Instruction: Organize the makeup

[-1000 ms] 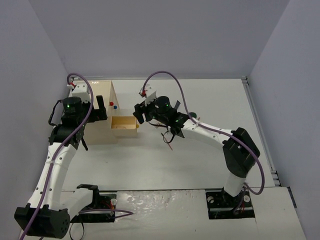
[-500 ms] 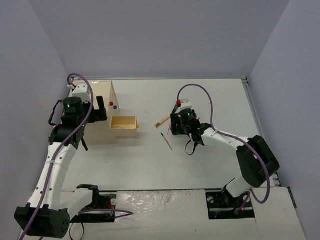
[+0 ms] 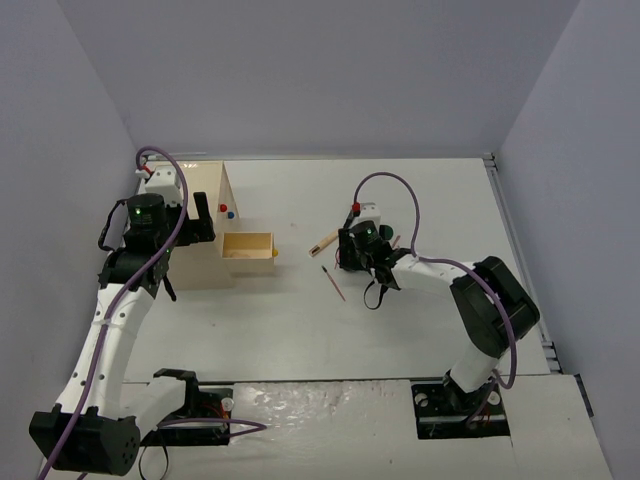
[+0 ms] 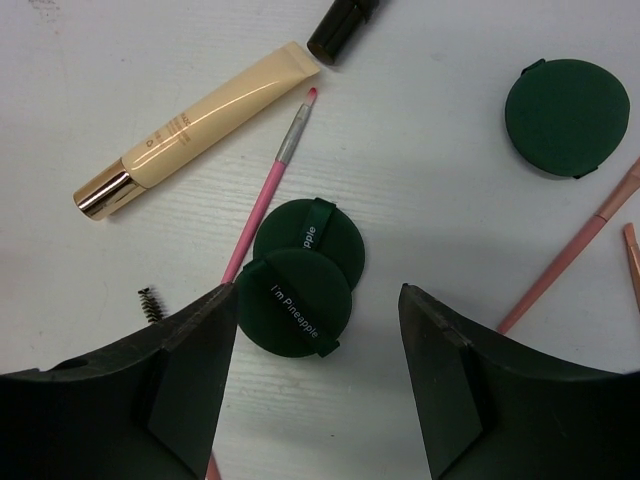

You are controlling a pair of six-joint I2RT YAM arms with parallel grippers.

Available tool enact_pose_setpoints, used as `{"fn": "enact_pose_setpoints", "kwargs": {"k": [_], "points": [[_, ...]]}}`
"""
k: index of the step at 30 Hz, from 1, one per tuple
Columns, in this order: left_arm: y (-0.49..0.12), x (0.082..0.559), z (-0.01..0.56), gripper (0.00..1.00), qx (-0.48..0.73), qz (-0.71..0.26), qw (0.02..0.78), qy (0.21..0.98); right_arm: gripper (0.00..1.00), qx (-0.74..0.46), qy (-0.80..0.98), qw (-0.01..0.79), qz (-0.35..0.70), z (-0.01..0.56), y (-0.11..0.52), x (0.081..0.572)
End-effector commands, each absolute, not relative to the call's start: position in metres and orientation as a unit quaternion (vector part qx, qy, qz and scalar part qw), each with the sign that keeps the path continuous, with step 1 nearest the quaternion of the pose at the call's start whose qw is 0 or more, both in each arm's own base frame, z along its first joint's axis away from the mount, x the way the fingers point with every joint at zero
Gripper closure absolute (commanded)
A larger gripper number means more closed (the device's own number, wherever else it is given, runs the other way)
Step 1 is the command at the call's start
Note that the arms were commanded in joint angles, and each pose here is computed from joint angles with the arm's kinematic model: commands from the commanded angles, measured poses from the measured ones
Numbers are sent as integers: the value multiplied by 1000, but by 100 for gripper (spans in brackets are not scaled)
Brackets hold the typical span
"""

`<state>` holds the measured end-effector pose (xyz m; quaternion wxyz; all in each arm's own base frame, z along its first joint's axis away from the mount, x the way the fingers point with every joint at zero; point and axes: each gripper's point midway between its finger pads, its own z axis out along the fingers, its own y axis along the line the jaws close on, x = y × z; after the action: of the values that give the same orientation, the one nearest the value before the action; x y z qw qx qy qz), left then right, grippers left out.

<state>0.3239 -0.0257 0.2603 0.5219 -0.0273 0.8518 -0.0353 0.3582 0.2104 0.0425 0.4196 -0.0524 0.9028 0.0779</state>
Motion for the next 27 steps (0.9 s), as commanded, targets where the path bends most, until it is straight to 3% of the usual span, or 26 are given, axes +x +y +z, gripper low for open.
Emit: {"fn": "enact_pose_setpoints", "kwargs": {"k": [1,11,17,27], "points": [[-27,332,284,3,-33,-47,548,834,39,-17,877,469,97,72,222,387],[-28,331,283,3,-33,-47,547,835,47,-36,890,442,104,50,228,379],[-28,331,283,3,-33,-48,547,835,57,-40,892,439,103,47,228,378],[-27,332,282,3,-34,-46,546,836,92,-48,893,436,101,49,227,375]]}}
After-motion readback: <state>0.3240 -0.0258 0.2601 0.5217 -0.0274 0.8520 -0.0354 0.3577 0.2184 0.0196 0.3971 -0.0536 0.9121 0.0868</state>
